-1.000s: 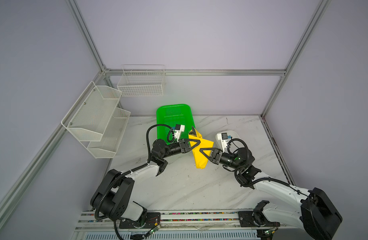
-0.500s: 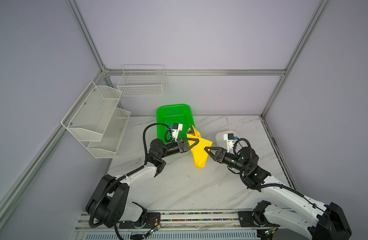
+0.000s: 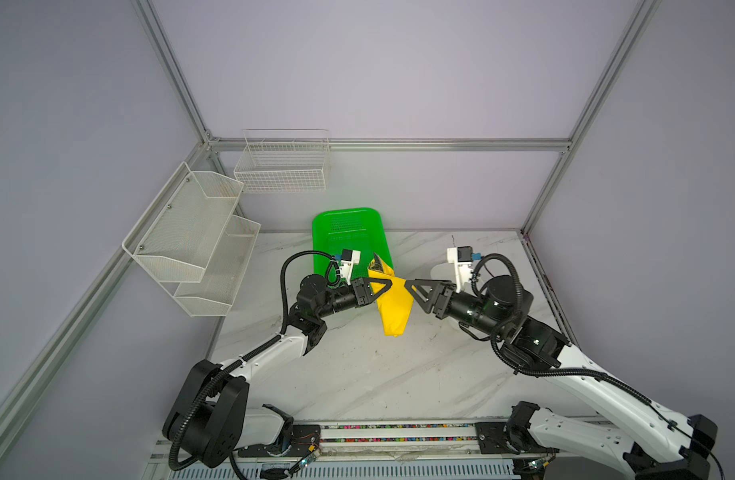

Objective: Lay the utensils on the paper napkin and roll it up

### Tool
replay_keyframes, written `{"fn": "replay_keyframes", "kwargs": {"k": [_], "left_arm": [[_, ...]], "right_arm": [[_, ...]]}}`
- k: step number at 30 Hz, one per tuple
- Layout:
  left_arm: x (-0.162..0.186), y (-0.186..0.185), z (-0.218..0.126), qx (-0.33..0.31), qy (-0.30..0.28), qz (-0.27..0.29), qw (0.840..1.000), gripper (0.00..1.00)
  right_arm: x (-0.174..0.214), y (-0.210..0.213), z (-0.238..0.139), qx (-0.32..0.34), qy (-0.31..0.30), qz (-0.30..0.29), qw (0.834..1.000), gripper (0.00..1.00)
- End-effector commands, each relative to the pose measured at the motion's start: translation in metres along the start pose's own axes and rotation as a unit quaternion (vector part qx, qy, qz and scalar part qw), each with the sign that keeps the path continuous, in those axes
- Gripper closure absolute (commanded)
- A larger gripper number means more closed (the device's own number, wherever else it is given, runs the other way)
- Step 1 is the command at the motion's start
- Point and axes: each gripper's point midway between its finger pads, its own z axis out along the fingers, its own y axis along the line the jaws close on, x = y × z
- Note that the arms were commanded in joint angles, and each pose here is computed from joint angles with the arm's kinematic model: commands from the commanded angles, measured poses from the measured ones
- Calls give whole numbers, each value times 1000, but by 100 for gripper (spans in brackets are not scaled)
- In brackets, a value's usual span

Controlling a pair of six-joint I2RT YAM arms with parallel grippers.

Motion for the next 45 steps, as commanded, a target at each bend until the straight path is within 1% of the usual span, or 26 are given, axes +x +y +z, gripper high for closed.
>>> {"fn": "replay_keyframes", "kwargs": {"k": [1,6,15,17,27,34,40,45], "left_arm": [[-23,-37,-1,35,-29,56,997,96],[-23,-41,-3,37,-28,57,997,96],[-23,-46,-4,41,-26,59,997,96],[-23,-49,-4,45,-25,59,997,96],[-23,-63,-6,65,-16,62,996,96],[-23,-74,-7,77,-11,68,995,96],[-23,-83,-8,89,-4,72,993,96],[-23,-90,-10,96,-2,75,993,96]], "right_arm": [[19,-27,18,93,24,-41,995,48],[23,-44,27,136,21,-43,990,49],[33,-72,25,194,27,-37,980,50],[40,-71,28,181,37,-28,982,49],[48,-68,33,156,45,-29,986,47],[55,-45,39,85,62,-29,994,46],[60,-42,43,67,73,-31,995,46],[58,-44,42,58,72,-23,995,48]]}}
